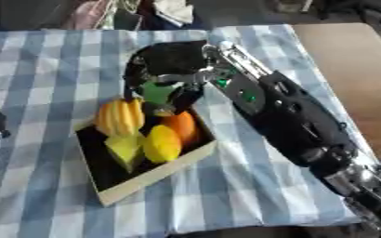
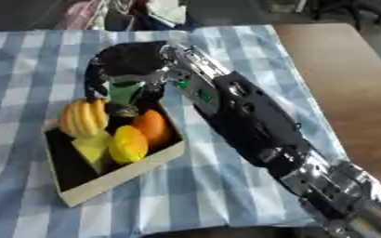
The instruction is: Pick up objects on the table and place them in the box.
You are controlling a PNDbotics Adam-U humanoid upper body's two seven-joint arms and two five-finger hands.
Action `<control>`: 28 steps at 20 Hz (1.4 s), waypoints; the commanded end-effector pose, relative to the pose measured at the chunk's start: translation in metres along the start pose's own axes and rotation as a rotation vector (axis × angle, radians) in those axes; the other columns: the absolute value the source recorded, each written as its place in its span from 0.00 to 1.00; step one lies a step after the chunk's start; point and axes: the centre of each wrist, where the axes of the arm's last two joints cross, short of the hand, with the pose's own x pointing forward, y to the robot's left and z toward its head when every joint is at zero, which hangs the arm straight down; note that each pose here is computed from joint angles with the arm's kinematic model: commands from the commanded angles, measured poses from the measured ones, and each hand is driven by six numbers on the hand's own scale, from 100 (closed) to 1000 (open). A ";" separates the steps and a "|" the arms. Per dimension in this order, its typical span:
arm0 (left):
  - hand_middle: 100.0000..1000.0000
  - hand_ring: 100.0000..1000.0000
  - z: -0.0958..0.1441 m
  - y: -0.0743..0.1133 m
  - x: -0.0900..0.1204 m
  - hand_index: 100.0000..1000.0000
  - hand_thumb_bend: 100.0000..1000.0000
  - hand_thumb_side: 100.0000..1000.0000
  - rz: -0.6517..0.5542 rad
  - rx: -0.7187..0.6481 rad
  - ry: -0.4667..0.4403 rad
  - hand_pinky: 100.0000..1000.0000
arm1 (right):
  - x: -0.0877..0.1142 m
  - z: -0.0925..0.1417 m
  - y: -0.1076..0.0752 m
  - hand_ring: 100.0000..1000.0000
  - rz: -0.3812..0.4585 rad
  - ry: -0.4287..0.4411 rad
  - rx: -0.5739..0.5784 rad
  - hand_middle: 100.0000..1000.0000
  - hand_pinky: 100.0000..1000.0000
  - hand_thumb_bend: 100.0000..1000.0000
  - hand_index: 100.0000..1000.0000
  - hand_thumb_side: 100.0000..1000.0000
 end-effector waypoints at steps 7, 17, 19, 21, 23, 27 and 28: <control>0.53 0.48 -0.001 0.008 0.003 0.76 0.14 0.62 -0.030 0.009 -0.019 0.70 | -0.004 0.005 -0.015 0.67 0.074 -0.033 0.053 0.45 0.77 0.00 0.49 0.04; 0.53 0.48 -0.002 0.008 0.003 0.76 0.14 0.62 -0.031 0.009 -0.020 0.70 | -0.006 0.006 -0.015 0.71 0.086 -0.058 0.117 0.51 0.79 0.00 0.64 0.06; 0.53 0.48 -0.002 0.008 0.003 0.76 0.14 0.62 -0.031 0.009 -0.020 0.70 | -0.006 0.007 -0.015 0.72 0.087 -0.064 0.132 0.53 0.80 0.00 0.68 0.06; 0.53 0.48 -0.002 0.008 0.003 0.76 0.14 0.62 -0.031 0.009 -0.020 0.70 | -0.006 0.007 -0.015 0.73 0.089 -0.070 0.148 0.52 0.80 0.00 0.71 0.07; 0.54 0.48 -0.002 0.008 0.003 0.76 0.14 0.62 -0.032 0.009 -0.019 0.70 | -0.006 0.007 -0.015 0.73 0.090 -0.074 0.160 0.52 0.80 0.00 0.74 0.07; 0.54 0.48 -0.002 0.009 0.003 0.76 0.14 0.62 -0.032 0.009 -0.021 0.70 | -0.006 0.008 -0.017 0.74 0.092 -0.077 0.176 0.54 0.81 0.00 0.77 0.07; 0.54 0.48 -0.002 0.009 0.003 0.76 0.14 0.62 -0.032 0.009 -0.021 0.70 | -0.006 0.008 -0.017 0.74 0.093 -0.077 0.179 0.54 0.81 0.00 0.77 0.07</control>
